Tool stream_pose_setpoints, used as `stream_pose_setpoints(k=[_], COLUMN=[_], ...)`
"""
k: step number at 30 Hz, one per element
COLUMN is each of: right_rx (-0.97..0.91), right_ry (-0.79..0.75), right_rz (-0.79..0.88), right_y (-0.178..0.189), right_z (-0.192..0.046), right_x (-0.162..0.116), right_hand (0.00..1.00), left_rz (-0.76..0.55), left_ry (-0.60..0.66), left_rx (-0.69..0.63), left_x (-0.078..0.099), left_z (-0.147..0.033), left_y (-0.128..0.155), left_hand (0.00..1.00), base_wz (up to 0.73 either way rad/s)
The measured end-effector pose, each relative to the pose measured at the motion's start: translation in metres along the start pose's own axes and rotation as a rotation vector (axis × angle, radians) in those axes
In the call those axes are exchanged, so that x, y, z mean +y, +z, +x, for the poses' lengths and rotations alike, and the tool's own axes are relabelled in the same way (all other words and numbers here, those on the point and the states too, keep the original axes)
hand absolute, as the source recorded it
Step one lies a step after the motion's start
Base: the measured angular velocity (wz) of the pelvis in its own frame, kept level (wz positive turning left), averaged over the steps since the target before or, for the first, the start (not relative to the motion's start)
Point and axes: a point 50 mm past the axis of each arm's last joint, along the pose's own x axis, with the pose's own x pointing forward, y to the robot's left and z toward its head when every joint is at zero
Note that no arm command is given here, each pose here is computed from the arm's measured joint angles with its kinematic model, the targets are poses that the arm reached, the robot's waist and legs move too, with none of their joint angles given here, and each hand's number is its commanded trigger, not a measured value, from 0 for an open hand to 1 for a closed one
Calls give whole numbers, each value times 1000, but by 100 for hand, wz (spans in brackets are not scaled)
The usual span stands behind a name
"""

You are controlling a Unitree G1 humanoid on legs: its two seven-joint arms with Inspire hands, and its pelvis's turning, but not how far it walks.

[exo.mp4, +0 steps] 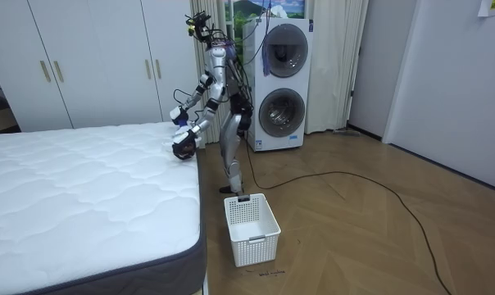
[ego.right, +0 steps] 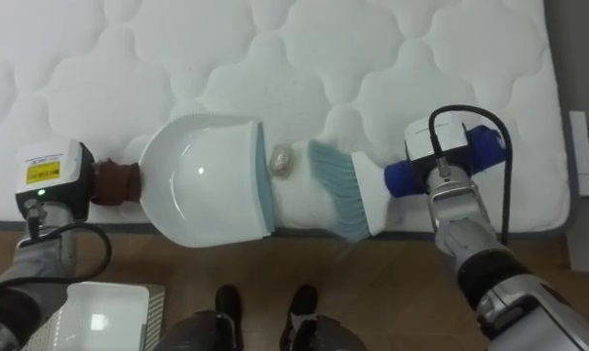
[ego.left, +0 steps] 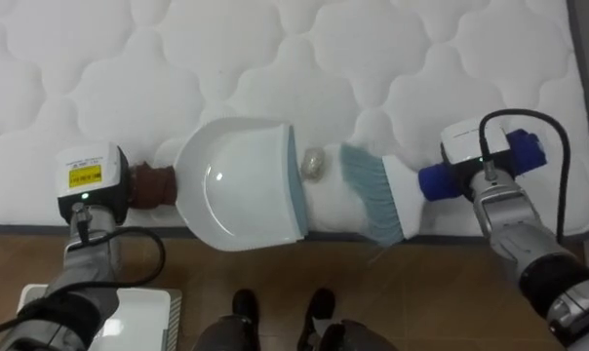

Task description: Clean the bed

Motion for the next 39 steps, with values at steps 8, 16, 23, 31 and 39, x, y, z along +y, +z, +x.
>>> stream_pose_setpoints(k=[8,16,23,31,39], right_rx=[-18,-54,-146,-287,-369], right_ry=[29,42,40,49,27], right_rz=[13,44,143,312,327], right_y=[7,22,52,94,109], right_z=[0,-1,-3,-11,-14], right_x=[-5,-8,-16,-26,-37], right_hand=[100,100,100,100,100], left_rz=[9,9,17,18,1], left_ry=[1,-1,-16,-26,-42], left_rx=[-4,-7,-2,-19,-65], left_x=[0,-1,-5,-8,-14], left_z=[-1,-1,-3,-5,-10], left_y=[0,0,-2,0,17], left_hand=[100,100,100,100,100], base_wz=[0,-3,1,8,11])
